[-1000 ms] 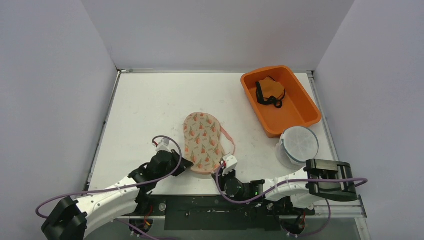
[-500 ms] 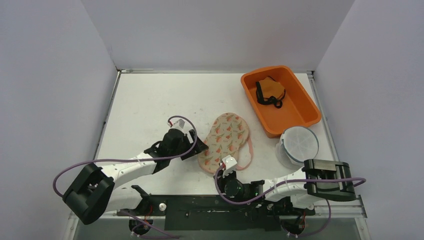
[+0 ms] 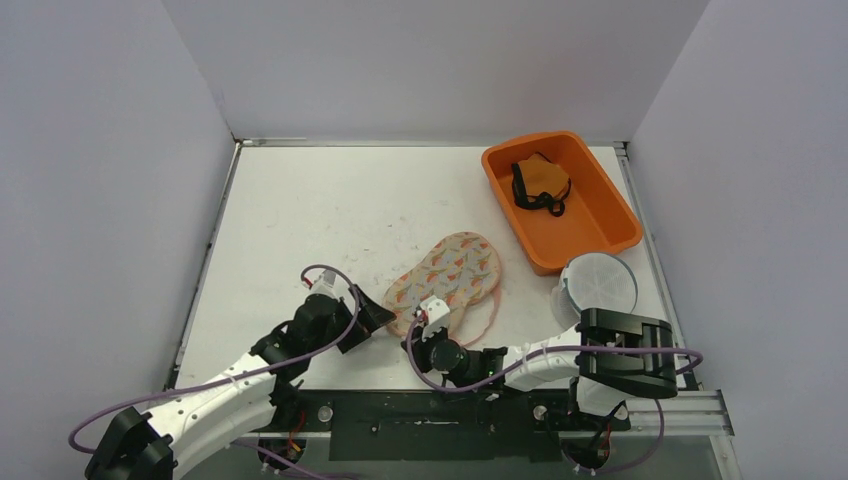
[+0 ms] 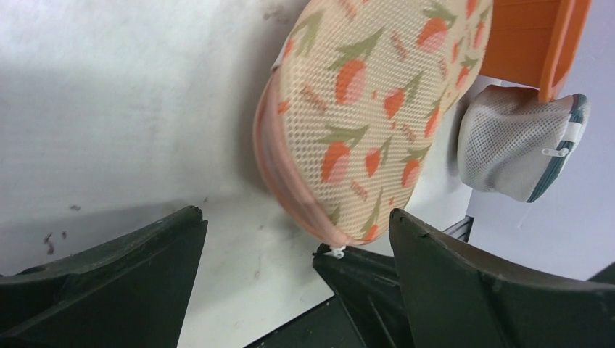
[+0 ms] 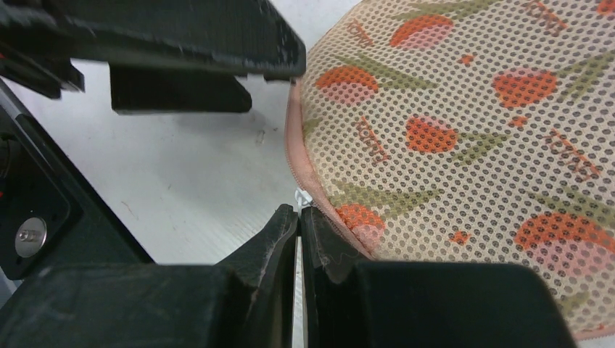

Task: Unzip the laundry bag and remove the bra
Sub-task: Unzip the laundry bag at the center of the board.

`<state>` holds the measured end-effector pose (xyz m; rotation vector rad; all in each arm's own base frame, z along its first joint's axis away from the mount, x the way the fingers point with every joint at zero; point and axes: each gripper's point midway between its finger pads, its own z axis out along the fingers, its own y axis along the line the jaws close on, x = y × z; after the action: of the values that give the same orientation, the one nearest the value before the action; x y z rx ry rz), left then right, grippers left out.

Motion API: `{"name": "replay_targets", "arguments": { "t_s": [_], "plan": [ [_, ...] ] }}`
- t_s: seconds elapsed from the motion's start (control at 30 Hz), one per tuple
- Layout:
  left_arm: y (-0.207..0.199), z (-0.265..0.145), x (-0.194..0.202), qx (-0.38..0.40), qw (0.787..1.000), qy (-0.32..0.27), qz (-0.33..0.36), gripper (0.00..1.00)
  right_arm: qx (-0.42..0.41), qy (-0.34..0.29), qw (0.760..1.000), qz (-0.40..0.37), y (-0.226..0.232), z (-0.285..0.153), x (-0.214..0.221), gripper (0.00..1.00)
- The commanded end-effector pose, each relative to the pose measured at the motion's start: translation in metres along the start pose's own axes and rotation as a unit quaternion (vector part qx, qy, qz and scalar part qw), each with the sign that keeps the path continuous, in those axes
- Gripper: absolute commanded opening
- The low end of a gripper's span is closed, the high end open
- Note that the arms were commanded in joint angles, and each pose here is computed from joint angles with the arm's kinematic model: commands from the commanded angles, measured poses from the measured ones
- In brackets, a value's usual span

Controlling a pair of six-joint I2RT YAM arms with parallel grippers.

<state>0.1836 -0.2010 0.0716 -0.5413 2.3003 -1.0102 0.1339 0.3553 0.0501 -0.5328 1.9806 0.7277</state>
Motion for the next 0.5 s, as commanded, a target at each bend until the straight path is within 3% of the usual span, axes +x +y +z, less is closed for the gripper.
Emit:
{"name": "replay_targets", "arguments": {
  "t_s": [0.0,0.13,0.27,0.37,0.47],
  "plan": [
    [-0.005,-0.003,0.009,0.03,0.997,0.01,-0.064,0.97,-0.044,-0.027,0.999,0.014,0.028,0.009,-0.022,0.05],
    [-0.011,0.003,0.014,0.04,0.996,0.019,-0.078,1.0,-0.044,-0.022,0.999,0.016,0.028,0.011,-0.019,0.05],
    [-0.01,0.012,0.016,0.03,0.996,0.022,-0.086,0.9,-0.047,-0.021,0.999,0.017,0.03,0.012,-0.018,0.05],
    [-0.009,0.016,0.014,0.03,0.995,0.012,-0.093,0.8,-0.048,-0.019,0.999,0.015,0.033,0.011,-0.017,0.05],
    [-0.007,0.017,0.01,0.027,0.995,0.0,-0.096,0.62,-0.045,-0.017,0.999,0.014,0.033,0.009,-0.016,0.05]
  ]
}}
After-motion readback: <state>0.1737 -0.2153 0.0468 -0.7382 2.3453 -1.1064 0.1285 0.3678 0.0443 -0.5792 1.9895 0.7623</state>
